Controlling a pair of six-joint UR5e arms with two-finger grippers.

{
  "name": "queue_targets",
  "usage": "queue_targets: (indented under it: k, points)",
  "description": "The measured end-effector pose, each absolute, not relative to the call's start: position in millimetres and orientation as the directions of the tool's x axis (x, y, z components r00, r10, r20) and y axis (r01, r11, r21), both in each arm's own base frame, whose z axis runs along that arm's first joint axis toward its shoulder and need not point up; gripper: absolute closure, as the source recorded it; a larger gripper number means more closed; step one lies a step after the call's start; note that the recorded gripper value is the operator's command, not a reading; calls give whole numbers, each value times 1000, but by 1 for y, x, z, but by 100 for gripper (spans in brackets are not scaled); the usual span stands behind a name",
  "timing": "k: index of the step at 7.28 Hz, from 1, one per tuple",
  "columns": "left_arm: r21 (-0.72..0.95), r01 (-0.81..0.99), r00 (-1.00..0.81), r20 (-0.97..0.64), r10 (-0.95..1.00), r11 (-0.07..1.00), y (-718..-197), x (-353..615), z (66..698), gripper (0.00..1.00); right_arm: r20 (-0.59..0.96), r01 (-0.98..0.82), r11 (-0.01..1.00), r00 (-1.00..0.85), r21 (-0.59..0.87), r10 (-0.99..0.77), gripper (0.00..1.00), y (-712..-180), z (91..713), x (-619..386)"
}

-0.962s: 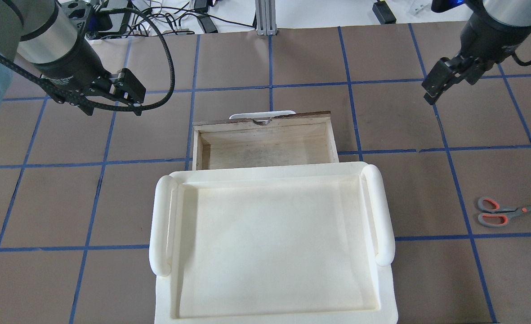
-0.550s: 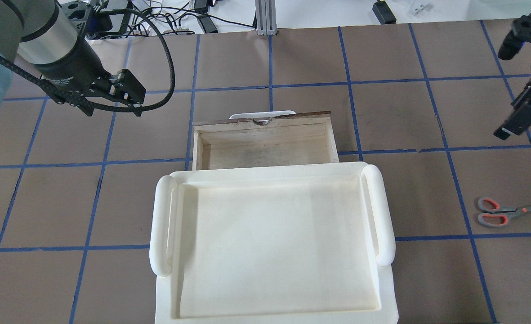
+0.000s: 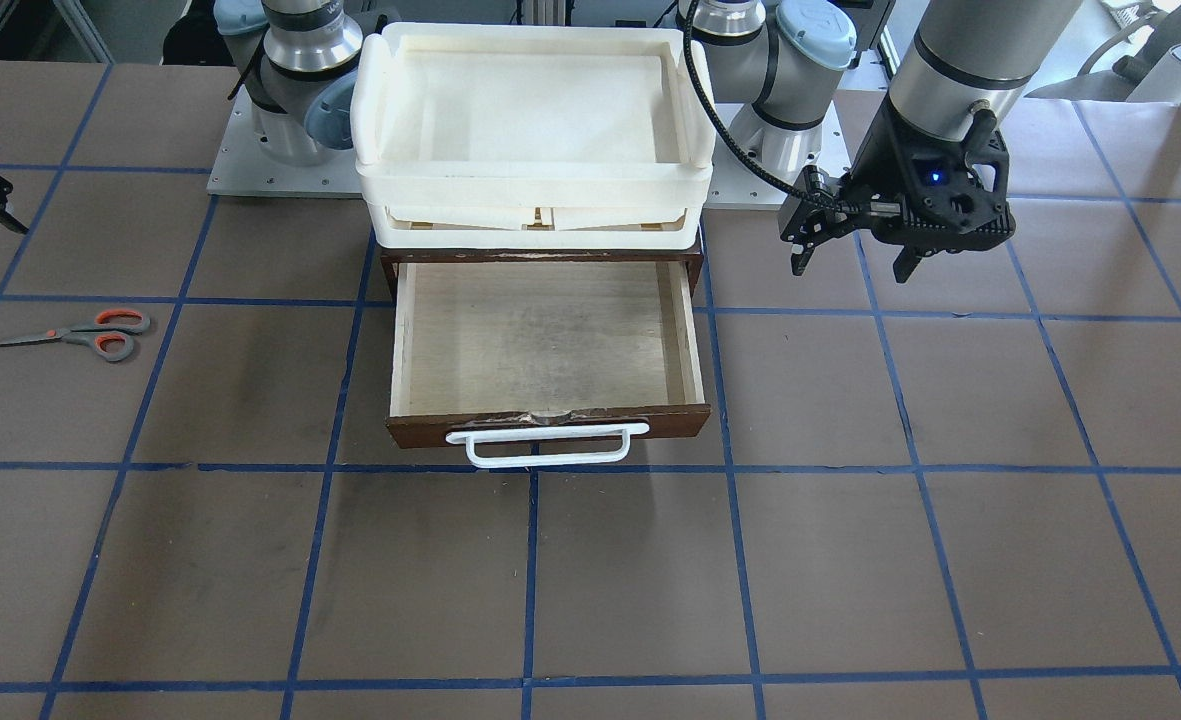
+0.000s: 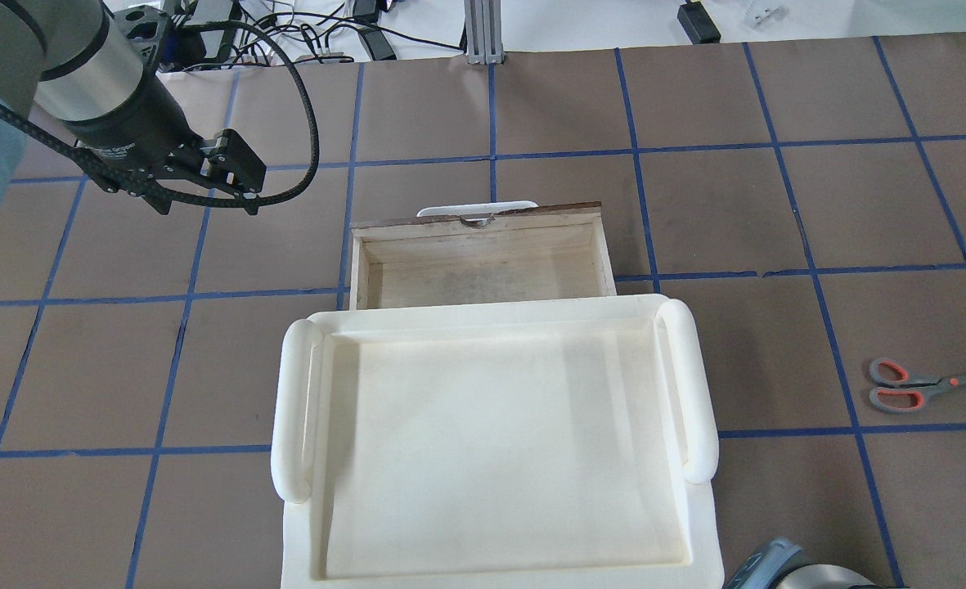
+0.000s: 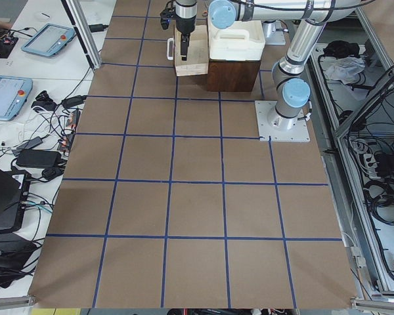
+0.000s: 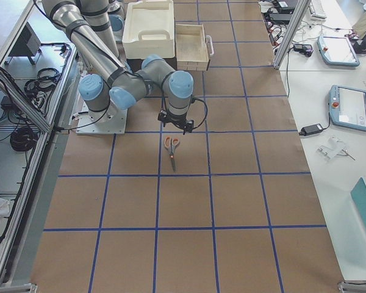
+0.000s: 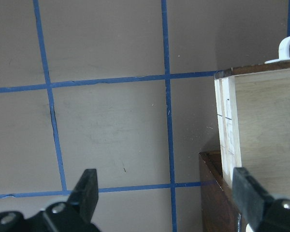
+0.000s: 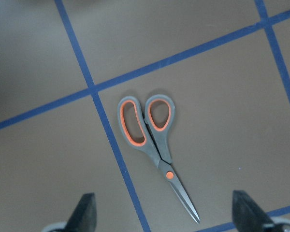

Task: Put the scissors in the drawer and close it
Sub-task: 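Lower the right gripper over the scissors handles and close on them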

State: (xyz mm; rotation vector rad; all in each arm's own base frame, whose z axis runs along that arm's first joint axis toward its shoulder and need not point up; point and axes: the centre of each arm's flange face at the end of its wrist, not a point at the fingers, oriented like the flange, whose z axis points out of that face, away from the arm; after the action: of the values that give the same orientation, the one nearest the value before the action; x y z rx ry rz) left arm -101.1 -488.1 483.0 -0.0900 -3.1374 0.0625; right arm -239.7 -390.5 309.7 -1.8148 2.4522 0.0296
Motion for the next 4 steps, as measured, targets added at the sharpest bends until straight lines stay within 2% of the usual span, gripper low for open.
queue_targets:
  k: [2,4]
  points:
    - [-39,57,-998,0,57,998,-488,-101,483,0,-57,-990,139,-137,-33,-989,0,-373,263,-249]
    - [-40,57,-998,-1,57,998,-488,-101,483,0,-56,-998,56,-54,-43,-997,0,-378,227,-259]
